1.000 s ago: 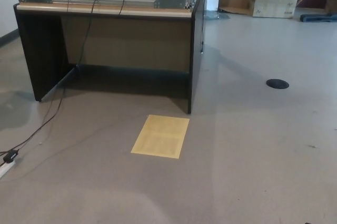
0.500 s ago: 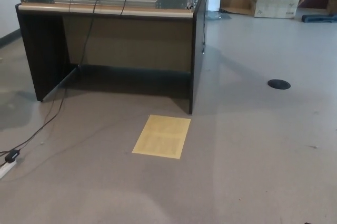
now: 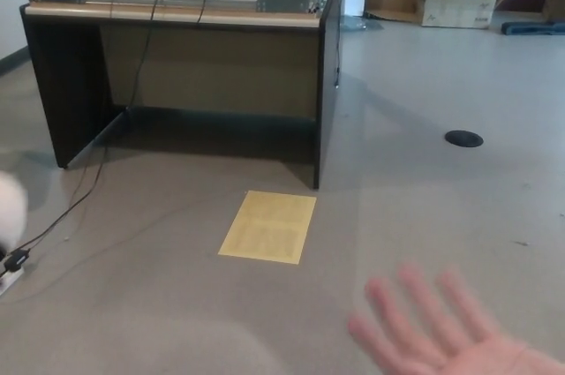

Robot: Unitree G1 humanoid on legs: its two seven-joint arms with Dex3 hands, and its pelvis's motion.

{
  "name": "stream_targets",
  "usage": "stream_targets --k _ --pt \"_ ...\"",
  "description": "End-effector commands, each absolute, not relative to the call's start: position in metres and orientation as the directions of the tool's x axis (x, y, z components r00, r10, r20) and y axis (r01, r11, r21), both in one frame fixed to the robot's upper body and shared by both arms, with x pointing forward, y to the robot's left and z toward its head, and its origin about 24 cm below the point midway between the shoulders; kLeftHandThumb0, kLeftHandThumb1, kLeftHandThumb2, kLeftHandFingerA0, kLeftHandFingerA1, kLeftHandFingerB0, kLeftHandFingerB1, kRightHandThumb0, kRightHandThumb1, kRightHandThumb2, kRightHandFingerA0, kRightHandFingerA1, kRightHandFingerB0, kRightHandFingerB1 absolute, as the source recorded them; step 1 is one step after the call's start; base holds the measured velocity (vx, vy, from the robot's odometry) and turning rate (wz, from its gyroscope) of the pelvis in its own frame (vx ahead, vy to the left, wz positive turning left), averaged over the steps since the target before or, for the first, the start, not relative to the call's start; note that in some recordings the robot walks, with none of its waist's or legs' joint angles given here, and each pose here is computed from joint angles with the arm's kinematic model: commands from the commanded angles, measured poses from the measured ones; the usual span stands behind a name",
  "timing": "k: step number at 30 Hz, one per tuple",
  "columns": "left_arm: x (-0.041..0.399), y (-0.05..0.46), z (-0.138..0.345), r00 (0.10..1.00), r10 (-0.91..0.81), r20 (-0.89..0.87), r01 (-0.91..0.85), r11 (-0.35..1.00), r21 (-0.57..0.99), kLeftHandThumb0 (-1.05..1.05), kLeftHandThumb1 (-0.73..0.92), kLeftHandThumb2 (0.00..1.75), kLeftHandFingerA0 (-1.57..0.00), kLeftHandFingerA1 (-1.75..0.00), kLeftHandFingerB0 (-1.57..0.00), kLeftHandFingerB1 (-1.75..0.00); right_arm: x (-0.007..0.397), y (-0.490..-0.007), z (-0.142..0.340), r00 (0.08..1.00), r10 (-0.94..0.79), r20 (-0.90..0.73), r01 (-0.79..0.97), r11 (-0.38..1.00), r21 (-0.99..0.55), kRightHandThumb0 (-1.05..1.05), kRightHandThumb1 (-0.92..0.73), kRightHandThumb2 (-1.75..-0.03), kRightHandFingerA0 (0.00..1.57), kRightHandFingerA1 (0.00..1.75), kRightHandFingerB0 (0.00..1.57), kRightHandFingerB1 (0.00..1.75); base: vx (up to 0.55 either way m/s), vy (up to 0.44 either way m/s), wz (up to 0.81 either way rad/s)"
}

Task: The robot extends its left hand to pick up an emotional support dumpling from the palm of a person and brings its hand down by its side. Then it extends its arm again to hand the dumpling back to the person.

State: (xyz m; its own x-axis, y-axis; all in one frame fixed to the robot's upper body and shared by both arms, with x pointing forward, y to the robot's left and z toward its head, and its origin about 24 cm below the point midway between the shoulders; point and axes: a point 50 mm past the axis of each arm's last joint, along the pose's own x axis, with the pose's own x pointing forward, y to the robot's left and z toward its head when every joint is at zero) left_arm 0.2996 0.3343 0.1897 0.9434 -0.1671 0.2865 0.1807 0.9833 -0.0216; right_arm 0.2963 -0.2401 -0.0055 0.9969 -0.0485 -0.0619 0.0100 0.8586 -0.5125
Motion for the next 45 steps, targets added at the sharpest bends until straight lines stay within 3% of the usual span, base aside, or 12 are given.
stream_targets --k 1,3,4,10,16,24,34,35,41,42,44,45 --pt "0.306 0.302 0.245 0.912 -0.25 0.326 0.207 0.965 0.162 -0.09 0.81 0.65 -1.04 -1.33 -0.94 -0.87 0.3 -0.242 -0.001 0.997 -0.05 -0.053 0.016 0.855 -0.518 -0.41 -0.71 -0.62 0.79 0.48 0.72 0.46 0.0 0.0 0.0" --pt "0.311 0.278 0.266 0.868 -0.341 0.361 0.274 0.935 0.225 -0.1 0.81 0.65 -1.09 -1.16 -0.96 -0.78 0.3 -0.242 0.0 0.998 -0.046 -0.05 0.014 0.853 -0.522 -0.4 -0.71 -0.62 0.81 0.49 0.74 0.47 0.0 0.0 0.0" --pt "0.314 0.257 0.282 0.831 -0.412 0.373 0.323 0.904 0.279 -0.11 0.81 0.64 -1.0 -1.22 -0.92 -0.8 0.301 -0.241 0.0 0.998 -0.046 -0.05 0.013 0.851 -0.525 -0.41 -0.71 -0.62 0.83 0.49 0.74 0.47 0.0 0.0 0.0" --pt "0.316 0.209 0.305 0.754 -0.574 0.32 0.406 0.79 0.46 -0.1 0.78 0.63 -1.06 -1.16 -0.9 -0.84 0.304 -0.24 0.003 0.998 -0.043 -0.046 0.013 0.851 -0.525 -0.4 -0.71 -0.62 0.86 0.51 0.75 0.48 0.0 0.0 0.0" --pt "0.311 0.142 0.308 0.605 -0.775 0.181 0.485 0.54 0.688 -0.09 0.72 0.7 -1.06 -1.14 -0.91 -0.85 0.306 -0.24 0.005 0.998 -0.044 -0.038 0.017 0.845 -0.534 -0.4 -0.71 -0.61 0.84 0.5 0.75 0.48 0.0 0.0 0.0" --pt "0.294 0.073 0.326 0.462 -0.88 0.111 0.374 0.307 0.875 -0.11 0.66 0.76 -1.05 -1.19 -0.91 -0.89 0.311 -0.239 0.01 0.999 -0.046 -0.029 0.024 0.846 -0.533 -0.4 -0.71 -0.62 0.89 0.55 0.75 0.48 0.0 0.0 0.0" --pt "0.286 0.037 0.328 0.413 -0.91 0.042 0.322 0.189 0.927 -0.11 0.69 0.8 -0.99 -1.28 -0.87 -1.01 0.317 -0.239 0.016 0.999 -0.038 -0.029 0.016 0.84 -0.543 -0.4 -0.71 -0.62 0.86 0.52 0.74 0.47 0.0 0.0 0.0" --pt "0.282 0.02 0.325 0.387 -0.922 0.01 0.327 0.148 0.933 -0.15 0.67 0.78 -0.8 -1.54 -0.8 -1.17 0.318 -0.239 0.016 0.999 -0.036 -0.032 0.013 0.84 -0.543 -0.4 -0.72 -0.62 0.87 0.52 0.72 0.47 0.0 0.0 0.0" --pt "0.277 -0.002 0.318 0.354 -0.935 -0.012 0.31 0.105 0.945 -0.12 0.63 0.77 -0.81 -1.54 -0.85 -1.12 0.319 -0.239 0.017 0.999 -0.038 -0.035 0.014 0.85 -0.527 -0.46 -0.71 -0.62 0.83 0.52 0.74 0.47 0.0 0.0 0.0" --pt "0.277 -0.01 0.315 0.339 -0.94 -0.034 0.324 0.083 0.942 -0.08 0.62 0.83 -0.83 -1.61 -0.82 -1.25 0.32 -0.239 0.017 0.998 -0.043 -0.035 0.019 0.868 -0.497 -0.46 -0.69 -0.62 0.83 0.53 0.74 0.48 0.0 0.0 0.0" --pt "0.277 -0.014 0.314 0.333 -0.942 -0.043 0.329 0.074 0.941 -0.08 0.62 0.83 -0.83 -1.61 -0.82 -1.25 0.32 -0.239 0.018 0.998 -0.044 -0.036 0.021 0.875 -0.483 -0.46 -0.69 -0.62 0.83 0.53 0.74 0.48 0.0 0.0 0.0" --pt "0.276 -0.019 0.312 0.332 -0.942 -0.054 0.318 0.058 0.946 -0.07 0.57 0.8 -1.01 -1.3 -0.88 -1.1 0.321 -0.239 0.019 0.999 -0.04 -0.032 0.019 0.874 -0.486 -0.52 -0.7 -0.61 0.93 0.74 0.73 0.46 0.0 0.0 0.0"
